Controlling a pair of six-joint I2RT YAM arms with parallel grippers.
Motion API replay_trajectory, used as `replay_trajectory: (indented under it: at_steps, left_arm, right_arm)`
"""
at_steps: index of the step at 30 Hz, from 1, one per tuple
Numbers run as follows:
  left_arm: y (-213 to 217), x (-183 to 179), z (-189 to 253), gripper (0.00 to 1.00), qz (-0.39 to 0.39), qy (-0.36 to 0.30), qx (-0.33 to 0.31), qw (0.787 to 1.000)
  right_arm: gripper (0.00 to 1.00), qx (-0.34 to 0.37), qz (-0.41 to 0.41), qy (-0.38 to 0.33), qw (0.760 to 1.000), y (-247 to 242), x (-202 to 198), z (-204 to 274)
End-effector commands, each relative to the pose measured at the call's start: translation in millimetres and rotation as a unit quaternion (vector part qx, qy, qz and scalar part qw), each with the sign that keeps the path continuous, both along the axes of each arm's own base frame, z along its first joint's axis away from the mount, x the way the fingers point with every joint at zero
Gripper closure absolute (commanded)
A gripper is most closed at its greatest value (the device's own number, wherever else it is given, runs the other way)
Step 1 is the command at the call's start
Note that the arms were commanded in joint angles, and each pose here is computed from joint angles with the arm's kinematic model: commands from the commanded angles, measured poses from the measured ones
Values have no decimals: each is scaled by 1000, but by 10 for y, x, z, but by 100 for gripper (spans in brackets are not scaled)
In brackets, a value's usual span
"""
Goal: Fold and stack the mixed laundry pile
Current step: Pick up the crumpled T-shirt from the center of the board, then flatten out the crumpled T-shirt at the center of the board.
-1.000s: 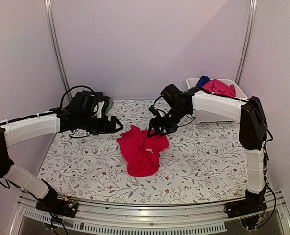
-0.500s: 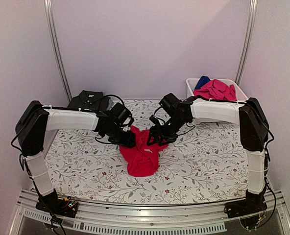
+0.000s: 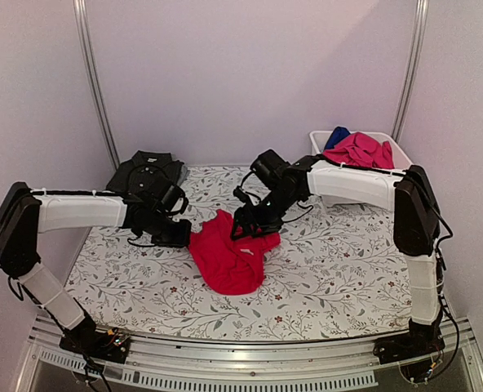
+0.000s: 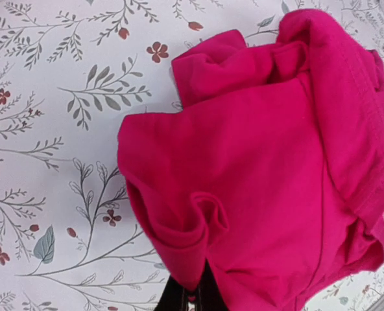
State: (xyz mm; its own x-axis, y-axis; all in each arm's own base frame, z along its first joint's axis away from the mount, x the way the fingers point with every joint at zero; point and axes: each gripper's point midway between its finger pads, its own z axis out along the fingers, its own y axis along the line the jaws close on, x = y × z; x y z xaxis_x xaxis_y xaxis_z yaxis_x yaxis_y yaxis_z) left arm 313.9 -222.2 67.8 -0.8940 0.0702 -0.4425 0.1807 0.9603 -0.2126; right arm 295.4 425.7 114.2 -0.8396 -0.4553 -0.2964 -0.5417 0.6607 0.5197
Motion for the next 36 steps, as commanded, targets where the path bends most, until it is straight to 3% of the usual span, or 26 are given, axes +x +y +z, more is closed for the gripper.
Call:
replay_trajectory:
  at_steps: [1,5,8,10,13,15,20,24,27,32,36]
  left_arm:
    - [26,-80,73,100,15,-1,-58,998]
    - [38,-193,54,100,8,5,-70,997]
    - [52,-240,96,100,6,1,-78,997]
    - [67,-255,154,100,6,-8,-83,996]
    - [100,-250,316,100,3,-29,-91,995]
    - [113,-218,547,100,-1,-56,-105,993]
    - [210,-143,1405,100,-3,-163,-151,975]
    - [83,-248,2118,100,-59,-235,-207,948]
    - [-32,-327,2659,100,-88,-280,-240,925]
    - [-197,-422,3643,100,-117,-367,-264,884]
    - [-476,-507,4172,100,-159,-407,-262,860]
  right_arm:
    - [21,-27,11,-23,999,171,39,-115]
    - [21,-25,-12,-35,999,320,241,-125]
    - [29,-29,-17,-29,999,434,341,-228]
    - [45,-38,-17,-26,999,453,371,-325]
    - [86,-45,-27,-37,998,414,454,-317]
    - [100,-43,-46,-53,997,317,577,-152]
    - [100,-20,-131,-113,985,-279,1165,550]
    - [100,49,-179,-152,971,-690,1599,1162]
    - [100,115,-164,-170,965,-559,1715,1553]
    - [100,220,-113,-140,959,-60,1722,1724]
    - [100,234,-74,-136,960,108,1540,1719]
